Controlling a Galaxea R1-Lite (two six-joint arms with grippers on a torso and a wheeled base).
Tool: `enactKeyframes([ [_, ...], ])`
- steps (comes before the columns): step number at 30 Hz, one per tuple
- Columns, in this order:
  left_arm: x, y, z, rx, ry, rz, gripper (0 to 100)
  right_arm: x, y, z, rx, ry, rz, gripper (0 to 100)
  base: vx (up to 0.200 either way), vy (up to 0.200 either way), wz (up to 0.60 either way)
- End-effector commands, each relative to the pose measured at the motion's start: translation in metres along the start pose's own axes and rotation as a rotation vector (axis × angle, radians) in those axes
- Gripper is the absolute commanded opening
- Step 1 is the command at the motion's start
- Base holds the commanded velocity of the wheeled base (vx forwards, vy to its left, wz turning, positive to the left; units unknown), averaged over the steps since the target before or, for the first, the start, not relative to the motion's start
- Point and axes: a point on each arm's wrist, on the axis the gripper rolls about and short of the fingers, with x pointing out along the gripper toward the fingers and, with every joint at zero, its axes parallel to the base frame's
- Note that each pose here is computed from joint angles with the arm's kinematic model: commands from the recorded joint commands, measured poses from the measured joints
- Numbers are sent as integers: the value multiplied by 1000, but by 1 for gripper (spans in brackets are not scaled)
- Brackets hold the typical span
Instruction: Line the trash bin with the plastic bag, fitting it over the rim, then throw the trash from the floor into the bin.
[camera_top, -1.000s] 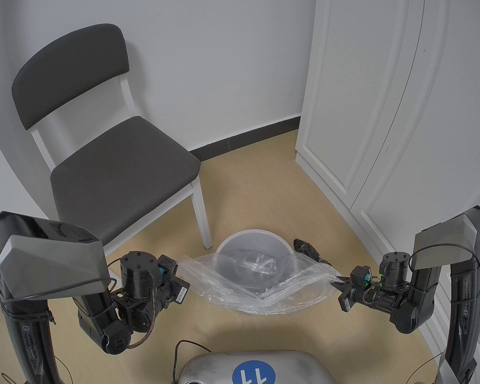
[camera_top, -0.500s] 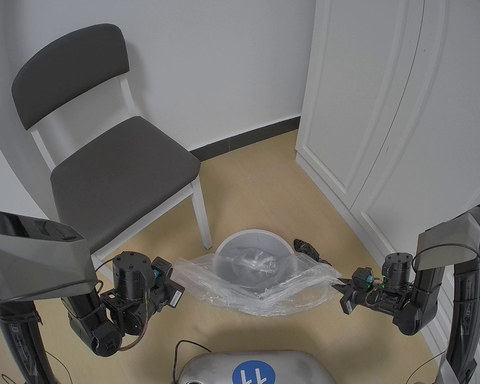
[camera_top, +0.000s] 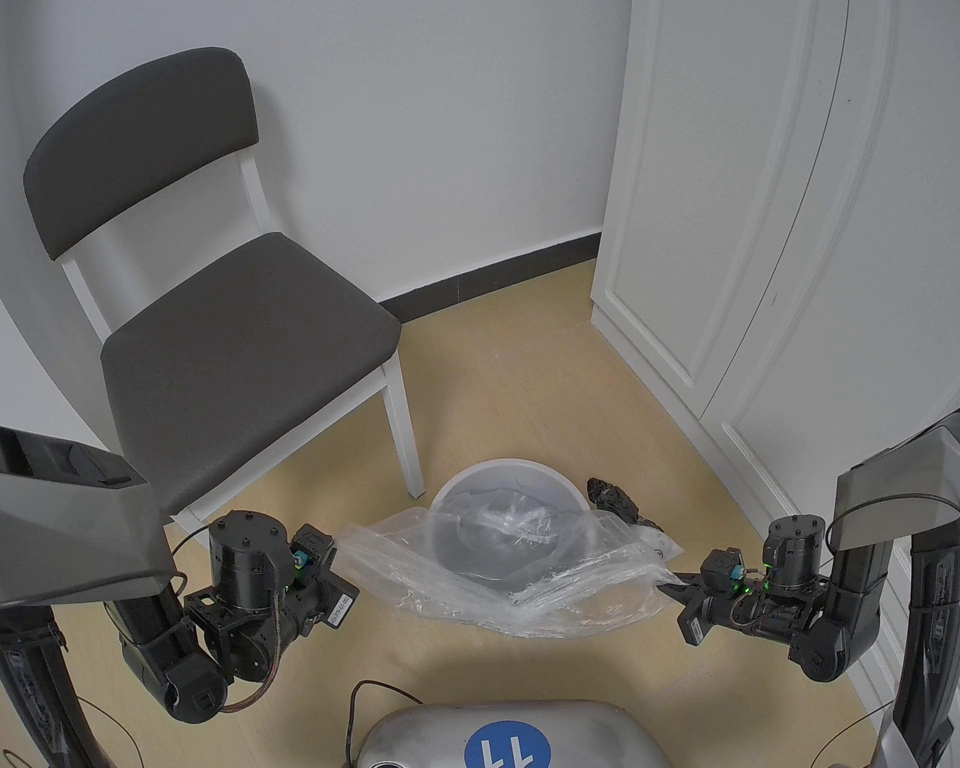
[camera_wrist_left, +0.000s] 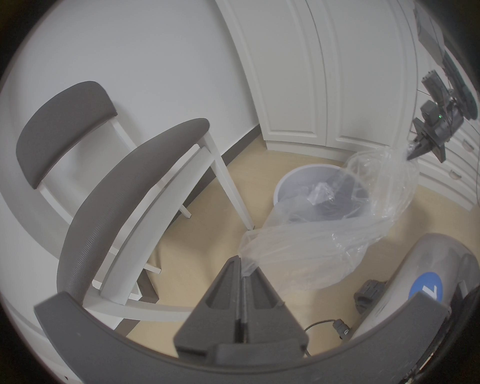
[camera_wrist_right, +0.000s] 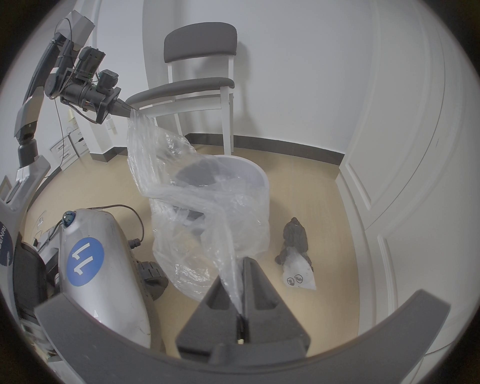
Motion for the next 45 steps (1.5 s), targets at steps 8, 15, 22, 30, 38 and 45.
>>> enactKeyframes([
  [8,-10,3,-4,36,11,-19,0,-16,5,13,-20,-36,5,0,0,0,0],
  [15,-14,3,-7,50,30,-26,0,-23,13,17,-29,-38,30,0,0,0,0],
  [22,-9,-4,-17,80,104,-68,0,-15,16,6,-17,3,49,0,0,0,0],
  [30,28,-21,-30,41,132,-74,0,18,8,-15,6,44,7,0,0,0,0],
  [38,76,-34,-29,-80,27,-9,0,60,-9,-25,97,4,-99,0,0,0,0],
  [45,110,-37,-20,-157,-104,75,0,71,-16,-20,164,-29,-158,0,0,0,0],
])
